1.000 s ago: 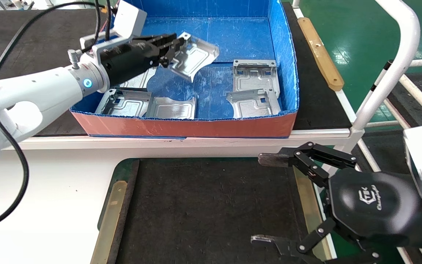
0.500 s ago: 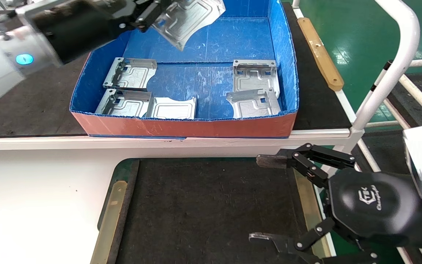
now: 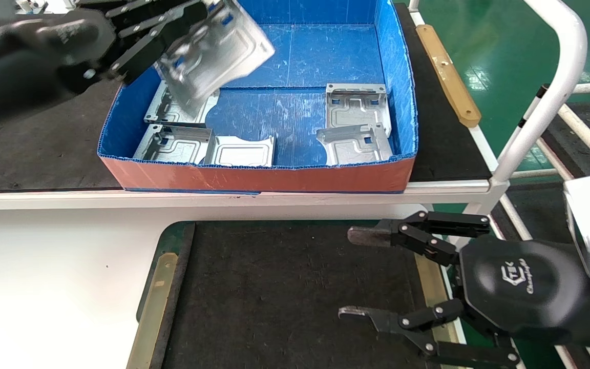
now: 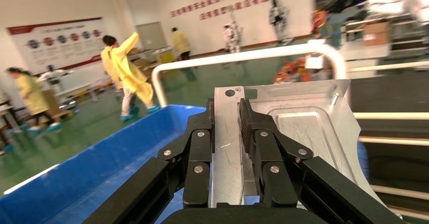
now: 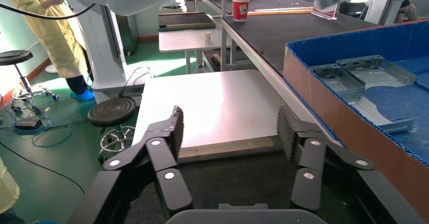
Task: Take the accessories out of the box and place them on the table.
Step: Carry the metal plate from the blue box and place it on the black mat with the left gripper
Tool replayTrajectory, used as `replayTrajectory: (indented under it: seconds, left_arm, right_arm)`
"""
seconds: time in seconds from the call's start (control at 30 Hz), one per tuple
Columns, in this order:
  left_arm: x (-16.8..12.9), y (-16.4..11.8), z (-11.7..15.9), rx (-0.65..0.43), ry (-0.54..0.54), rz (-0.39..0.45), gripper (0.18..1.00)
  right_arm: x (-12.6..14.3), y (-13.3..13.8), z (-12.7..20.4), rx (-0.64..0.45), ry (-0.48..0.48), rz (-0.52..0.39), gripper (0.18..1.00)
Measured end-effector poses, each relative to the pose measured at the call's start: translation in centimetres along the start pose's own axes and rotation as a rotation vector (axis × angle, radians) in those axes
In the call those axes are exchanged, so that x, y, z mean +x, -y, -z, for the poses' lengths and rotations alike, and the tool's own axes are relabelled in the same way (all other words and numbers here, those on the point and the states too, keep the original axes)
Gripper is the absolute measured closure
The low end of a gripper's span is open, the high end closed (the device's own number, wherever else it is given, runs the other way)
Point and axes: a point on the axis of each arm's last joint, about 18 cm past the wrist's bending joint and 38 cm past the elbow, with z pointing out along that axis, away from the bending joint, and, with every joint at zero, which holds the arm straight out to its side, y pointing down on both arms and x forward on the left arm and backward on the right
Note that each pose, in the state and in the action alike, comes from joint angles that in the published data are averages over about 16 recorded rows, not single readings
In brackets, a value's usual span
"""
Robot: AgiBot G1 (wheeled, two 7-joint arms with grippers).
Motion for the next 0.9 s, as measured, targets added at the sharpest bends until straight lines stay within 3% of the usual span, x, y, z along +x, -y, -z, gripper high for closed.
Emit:
replayTrajectory:
  seconds: [0.57, 0.9]
  left_arm:
    - [5.1, -0.5, 6.3, 0.076, -0.147, 0.036, 0.906]
    - [8.8, -3.2, 8.4, 0.014, -0.221, 0.031, 0.907]
  right_arm:
    - [0.0, 0.0, 0.0, 0.0, 0.0, 0.0, 0.809]
    - [0.0, 0.0, 0.0, 0.0, 0.0, 0.0, 0.938]
